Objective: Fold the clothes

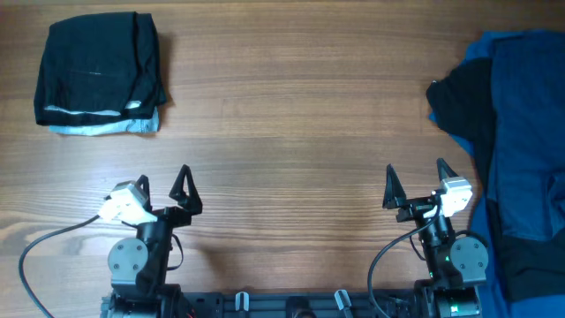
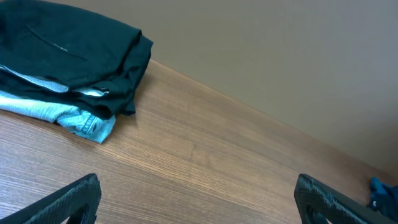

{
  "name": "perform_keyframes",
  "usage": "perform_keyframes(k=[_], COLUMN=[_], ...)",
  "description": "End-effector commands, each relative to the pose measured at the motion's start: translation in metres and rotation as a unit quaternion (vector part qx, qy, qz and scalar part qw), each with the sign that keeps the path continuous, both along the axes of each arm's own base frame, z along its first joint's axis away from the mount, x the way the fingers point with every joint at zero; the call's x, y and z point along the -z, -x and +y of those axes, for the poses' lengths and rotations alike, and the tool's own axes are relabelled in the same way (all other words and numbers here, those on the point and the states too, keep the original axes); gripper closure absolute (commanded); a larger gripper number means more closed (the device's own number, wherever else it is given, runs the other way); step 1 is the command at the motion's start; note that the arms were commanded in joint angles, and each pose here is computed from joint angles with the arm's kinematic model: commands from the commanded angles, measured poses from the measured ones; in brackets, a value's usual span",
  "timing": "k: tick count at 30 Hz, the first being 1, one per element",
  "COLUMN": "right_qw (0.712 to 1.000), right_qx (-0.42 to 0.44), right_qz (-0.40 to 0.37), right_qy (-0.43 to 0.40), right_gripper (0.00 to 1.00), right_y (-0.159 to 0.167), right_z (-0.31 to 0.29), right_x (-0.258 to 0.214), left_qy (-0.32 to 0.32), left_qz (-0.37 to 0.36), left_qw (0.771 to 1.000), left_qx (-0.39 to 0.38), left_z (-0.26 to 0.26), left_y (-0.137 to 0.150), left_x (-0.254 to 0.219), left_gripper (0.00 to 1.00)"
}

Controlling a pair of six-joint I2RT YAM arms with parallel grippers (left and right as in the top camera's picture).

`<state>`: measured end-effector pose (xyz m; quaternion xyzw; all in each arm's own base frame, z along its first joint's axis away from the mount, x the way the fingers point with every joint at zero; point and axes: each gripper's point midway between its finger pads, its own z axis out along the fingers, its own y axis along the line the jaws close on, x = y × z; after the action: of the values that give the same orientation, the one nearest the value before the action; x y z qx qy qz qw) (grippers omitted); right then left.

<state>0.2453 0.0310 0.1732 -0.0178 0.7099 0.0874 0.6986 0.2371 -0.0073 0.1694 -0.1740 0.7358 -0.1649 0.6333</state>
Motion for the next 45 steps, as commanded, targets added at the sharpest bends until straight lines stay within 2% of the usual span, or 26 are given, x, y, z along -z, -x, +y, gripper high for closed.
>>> perform_keyframes(k=[1, 10, 20, 24, 33, 45], right_qw=[1.000, 1.000, 1.000, 1.000, 1.000, 1.000], right_qx=[-0.003, -0.003, -0.003, -0.003, -0.003, -0.003], right_qz=[-0.009, -0.009, -0.009, -0.009, -0.009, -0.009], right_qy=[0.009, 0.009, 0.009, 0.009, 0.009, 0.009], right_gripper=[0.00, 0.00, 0.00, 0.00, 0.00, 0.00], right_y=[0.0007, 0.0007, 0.0007, 0.0007, 0.0007, 0.0007], right_z=[0.0008, 0.0007, 0.0006, 0.0007, 0.0007, 0.0008], right_x=[-0.0031, -0.0031, -0.0031, -0.0031, -0.0031, -0.0031], left_qy=[-0.011, -0.016, -0.195, -0.228, -0.252, -0.252], left_qz=[0.007, 0.013, 0.004, 0.002, 0.001, 0.002], left_qw=[1.000, 1.000, 0.979, 0.972, 0.966, 0.966], left_qx=[0.004, 0.004, 0.056, 0.062, 0.065, 0.065], left_z=[-0.0004, -0.0003, -0.0092, -0.0098, -0.0094, -0.0094], left_y=[-0.0006, -0.0010, -0.0005, -0.0005, -0.0005, -0.0005], left_x=[0.0135, 0.0189, 0.0191, 0.0191, 0.0192, 0.0194], left_gripper=[0.00, 0.00, 0.00, 0.00, 0.00, 0.00])
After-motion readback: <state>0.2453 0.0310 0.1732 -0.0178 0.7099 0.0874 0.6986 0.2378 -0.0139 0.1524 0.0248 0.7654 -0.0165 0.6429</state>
